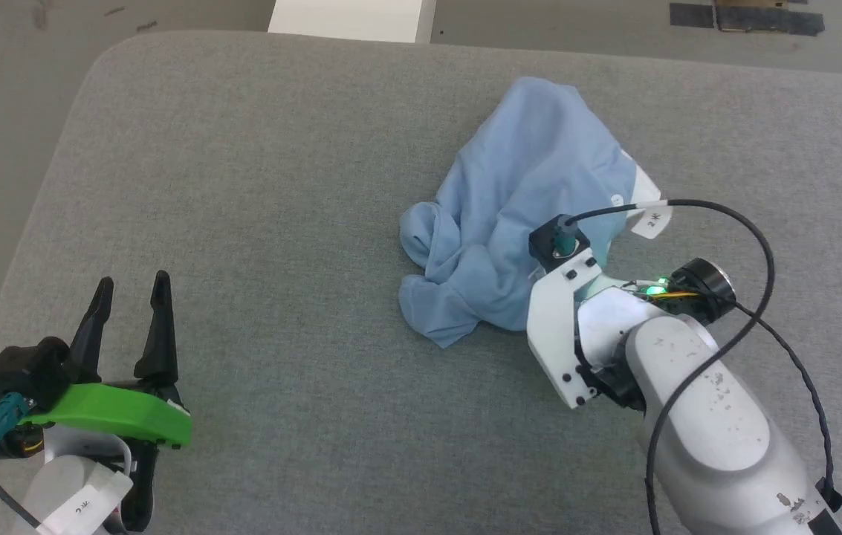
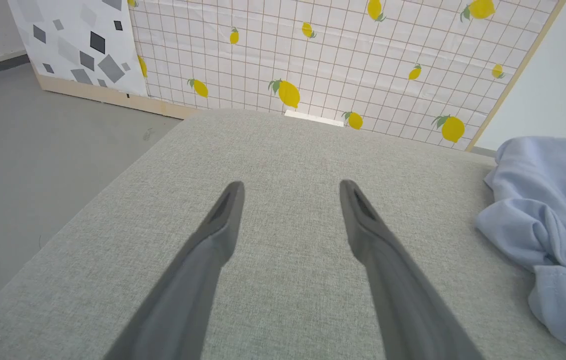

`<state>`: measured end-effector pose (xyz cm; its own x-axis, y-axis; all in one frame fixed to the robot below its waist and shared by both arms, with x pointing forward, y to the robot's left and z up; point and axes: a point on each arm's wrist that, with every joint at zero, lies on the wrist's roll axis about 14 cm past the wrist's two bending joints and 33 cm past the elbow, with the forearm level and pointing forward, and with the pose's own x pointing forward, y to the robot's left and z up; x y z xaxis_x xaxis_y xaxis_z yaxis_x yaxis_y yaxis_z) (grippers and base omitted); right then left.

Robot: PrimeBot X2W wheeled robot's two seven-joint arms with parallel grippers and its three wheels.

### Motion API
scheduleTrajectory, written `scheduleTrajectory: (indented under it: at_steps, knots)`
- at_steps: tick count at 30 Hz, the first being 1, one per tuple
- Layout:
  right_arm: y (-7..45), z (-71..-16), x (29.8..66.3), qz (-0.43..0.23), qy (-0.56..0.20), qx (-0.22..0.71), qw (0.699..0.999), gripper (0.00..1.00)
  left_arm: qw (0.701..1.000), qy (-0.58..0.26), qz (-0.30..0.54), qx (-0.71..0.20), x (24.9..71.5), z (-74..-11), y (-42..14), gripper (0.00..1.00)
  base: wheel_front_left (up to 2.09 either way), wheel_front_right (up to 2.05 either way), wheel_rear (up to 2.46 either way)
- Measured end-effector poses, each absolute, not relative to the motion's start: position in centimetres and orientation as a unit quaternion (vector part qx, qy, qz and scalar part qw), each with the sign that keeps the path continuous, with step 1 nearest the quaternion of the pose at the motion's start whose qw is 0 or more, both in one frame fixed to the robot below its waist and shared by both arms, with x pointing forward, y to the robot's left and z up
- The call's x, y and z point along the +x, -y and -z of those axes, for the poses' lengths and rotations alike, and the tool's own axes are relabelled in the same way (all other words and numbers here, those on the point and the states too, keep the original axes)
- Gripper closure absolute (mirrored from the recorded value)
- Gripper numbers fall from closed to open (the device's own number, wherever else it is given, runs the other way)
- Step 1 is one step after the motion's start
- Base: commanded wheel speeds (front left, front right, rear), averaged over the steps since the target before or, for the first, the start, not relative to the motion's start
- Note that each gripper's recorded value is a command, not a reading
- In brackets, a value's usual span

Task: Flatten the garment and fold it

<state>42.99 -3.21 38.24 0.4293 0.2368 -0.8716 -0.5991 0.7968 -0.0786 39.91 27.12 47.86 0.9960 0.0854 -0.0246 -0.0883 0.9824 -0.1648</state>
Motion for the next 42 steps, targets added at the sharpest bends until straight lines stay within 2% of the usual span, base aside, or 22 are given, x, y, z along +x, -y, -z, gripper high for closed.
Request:
scheduleTrajectory:
  at_steps: [4, 8, 11, 14, 16, 19, 23, 27, 28, 29, 32, 37, 42]
  knots:
    - [3.8, -39.5, 43.9, -0.243, -0.441, -0.159, 0.849, 1.00, 0.996, -0.002, -0.037, -0.084, 40.1, -48.3, -26.7, 0.00, 0.00, 0.00, 0.00]
    - [5.3, -43.2, 46.2, -0.214, -0.370, -0.101, 0.898, 1.00, 0.996, 0.005, -0.028, -0.085, 40.3, -48.8, -26.1, 0.00, 0.00, 0.00, 0.00]
    - [7.8, -46.6, 47.6, -0.175, -0.314, -0.069, 0.931, 1.00, 0.996, 0.011, -0.020, -0.087, 40.3, -49.2, -25.6, 0.00, 0.00, 0.00, 0.00]
    - [12.0, -48.1, 47.2, -0.114, -0.288, -0.040, 0.950, 1.00, 0.996, 0.017, -0.010, -0.083, 40.3, -49.7, -24.9, 0.00, 0.00, 0.00, 0.00]
    - [15.3, -47.5, 45.6, -0.069, -0.295, -0.024, 0.953, 1.00, 0.996, 0.022, -0.002, -0.082, 40.2, -50.0, -24.3, 0.00, 0.00, 0.00, 0.00]
    - [18.4, -44.6, 41.7, -0.027, -0.346, -0.016, 0.938, 1.00, 0.996, 0.028, 0.006, -0.087, 40.2, -50.4, -23.6, 0.00, 0.00, 0.00, 0.00]
    - [20.1, -40.7, 36.6, -0.004, -0.416, 0.010, 0.909, 1.00, 0.995, 0.031, 0.013, -0.089, 40.1, -50.6, -23.0, 0.00, 0.00, 0.00, 0.00]
    - [20.5, -39.6, 34.9, 0.001, -0.429, 0.036, 0.903, 1.00, 0.995, 0.032, 0.017, -0.090, 40.1, -50.7, -22.7, 0.00, 0.00, 0.00, 0.00]
    - [20.5, -39.9, 35.2, 0.002, -0.416, 0.044, 0.908, 0.56, 0.995, 0.031, 0.017, -0.090, 40.1, -50.7, -22.7, 0.00, 0.00, 0.00, 0.00]
    - [20.6, -40.4, 35.6, 0.003, -0.398, 0.053, 0.916, 0.00, 0.995, 0.031, 0.017, -0.090, 40.1, -50.7, -22.6, 0.00, 0.00, 0.00, 0.00]
    - [21.2, -42.2, 36.6, 0.011, -0.340, 0.080, 0.937, 0.00, 0.995, 0.034, 0.019, -0.090, 39.9, -50.9, -22.5, 0.00, 0.00, 0.00, 0.00]
    - [22.8, -48.6, 38.8, 0.029, -0.165, 0.133, 0.977, 0.00, 0.995, 0.038, 0.022, -0.091, 39.3, -51.3, -22.3, 0.00, 0.00, 0.00, 0.00]
    - [24.5, -52.6, 38.2, 0.051, -0.049, 0.144, 0.987, 0.00, 0.994, 0.042, 0.029, -0.093, 38.8, -51.6, -21.7, 0.00, 0.00, 0.00, 0.00]
